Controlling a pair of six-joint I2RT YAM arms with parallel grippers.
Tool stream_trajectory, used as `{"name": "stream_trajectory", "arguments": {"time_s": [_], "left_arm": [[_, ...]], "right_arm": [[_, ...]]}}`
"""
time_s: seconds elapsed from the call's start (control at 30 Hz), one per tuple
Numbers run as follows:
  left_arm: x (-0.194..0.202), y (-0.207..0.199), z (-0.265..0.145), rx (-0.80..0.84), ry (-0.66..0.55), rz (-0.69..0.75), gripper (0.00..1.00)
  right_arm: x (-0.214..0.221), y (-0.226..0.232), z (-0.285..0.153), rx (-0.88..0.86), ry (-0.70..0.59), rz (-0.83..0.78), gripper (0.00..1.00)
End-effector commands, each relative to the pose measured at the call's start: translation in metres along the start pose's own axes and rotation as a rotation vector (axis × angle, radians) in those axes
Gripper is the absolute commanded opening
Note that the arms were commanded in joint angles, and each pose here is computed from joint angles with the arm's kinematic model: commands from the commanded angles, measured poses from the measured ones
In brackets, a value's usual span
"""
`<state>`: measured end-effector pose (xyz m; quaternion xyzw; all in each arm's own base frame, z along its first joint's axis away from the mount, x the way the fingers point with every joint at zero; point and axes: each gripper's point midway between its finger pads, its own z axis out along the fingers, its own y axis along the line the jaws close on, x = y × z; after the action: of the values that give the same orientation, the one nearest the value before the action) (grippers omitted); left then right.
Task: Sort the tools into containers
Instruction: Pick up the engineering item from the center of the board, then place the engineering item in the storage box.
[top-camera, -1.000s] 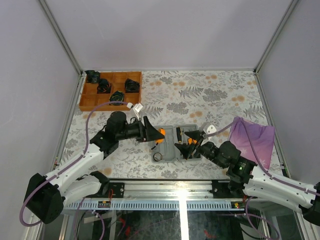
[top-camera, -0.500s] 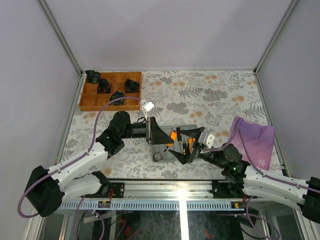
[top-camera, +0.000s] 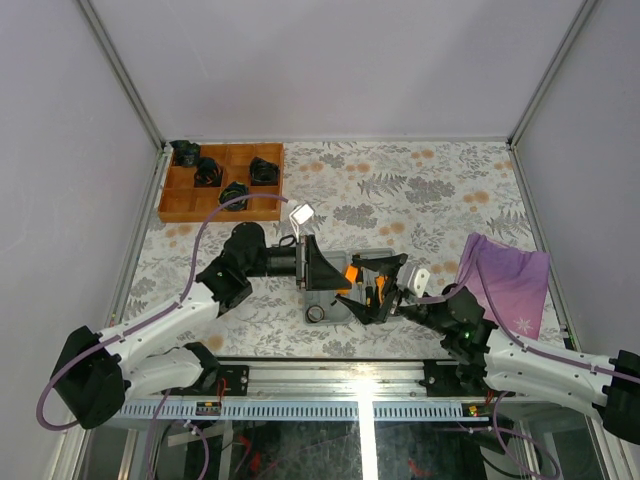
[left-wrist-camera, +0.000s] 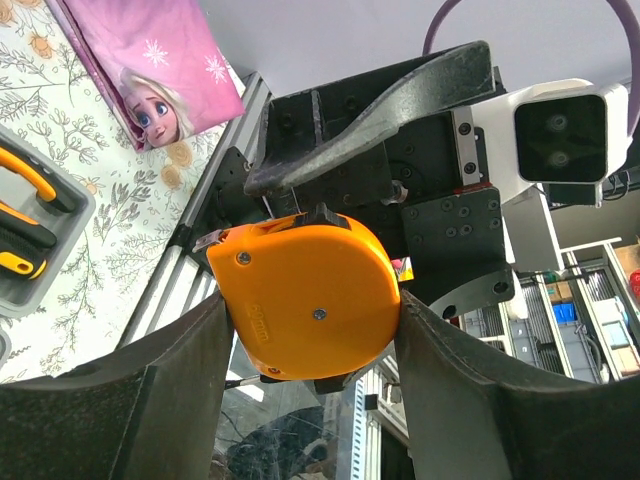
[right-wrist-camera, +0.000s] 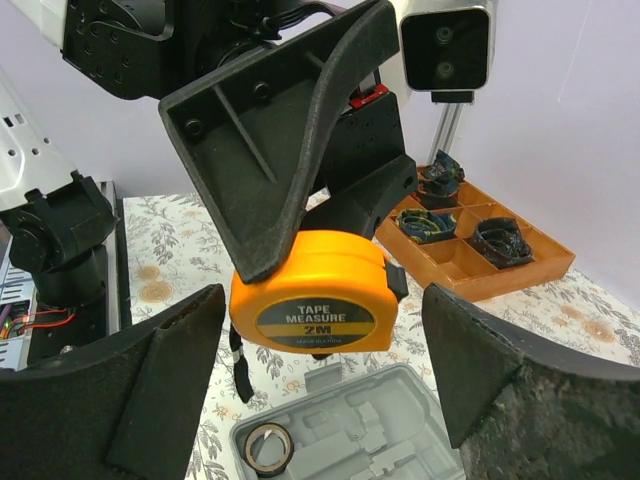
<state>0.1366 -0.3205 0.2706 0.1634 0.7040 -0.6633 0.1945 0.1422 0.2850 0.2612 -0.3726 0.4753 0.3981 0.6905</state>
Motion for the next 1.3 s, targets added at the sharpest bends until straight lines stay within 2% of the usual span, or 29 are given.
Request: {"name": "stream_trajectory", "arguments": {"time_s": [0.0,0.17,0.27,0.33,0.5,0.67,0.93,1.13,1.27], "left_arm": [[-0.01,-0.021,0.003,0.065,-0.02,0.053,0.17],[-0.008,-0.018,0.004,0.06,-0.016,0.046,0.19],[-0.008,-0.018,0.004,0.058,-0.021,0.048,0.22],[-0.008,-0.017,0.003,0.053,-0.025,0.051,0.31],[-0.013,-0.006,0.001,-0.03,-0.052,0.073,0.57],[-0.018,0.013,-0.005,-0.16,-0.081,0.093,0.72],[-0.028,0.057,-0.027,-0.348,-0.127,0.061,0.84],[-0.041,0.106,-0.06,-0.686,-0.195,0.064,0.86],[-0.04,0.14,-0.082,-0.892,-0.204,0.046,0.85]], "right_arm": [[-0.038,-0.002,0.012,-0.008,-0.112,-0.029,0.83],[-0.035,-0.004,0.013,0.006,-0.106,-0.01,0.65],[-0.032,-0.009,0.012,0.035,-0.09,0.002,0.48],[-0.027,-0.017,0.012,0.084,-0.067,0.019,0.35],[-0.017,-0.036,0.006,0.205,0.006,0.071,0.2],[0.0,-0.053,-0.007,0.331,0.088,0.119,0.01],[0.025,-0.075,-0.03,0.5,0.213,0.141,0.0],[0.038,-0.092,-0.043,0.646,0.345,0.164,0.0],[0.053,-0.094,-0.051,0.702,0.499,0.217,0.0]]}}
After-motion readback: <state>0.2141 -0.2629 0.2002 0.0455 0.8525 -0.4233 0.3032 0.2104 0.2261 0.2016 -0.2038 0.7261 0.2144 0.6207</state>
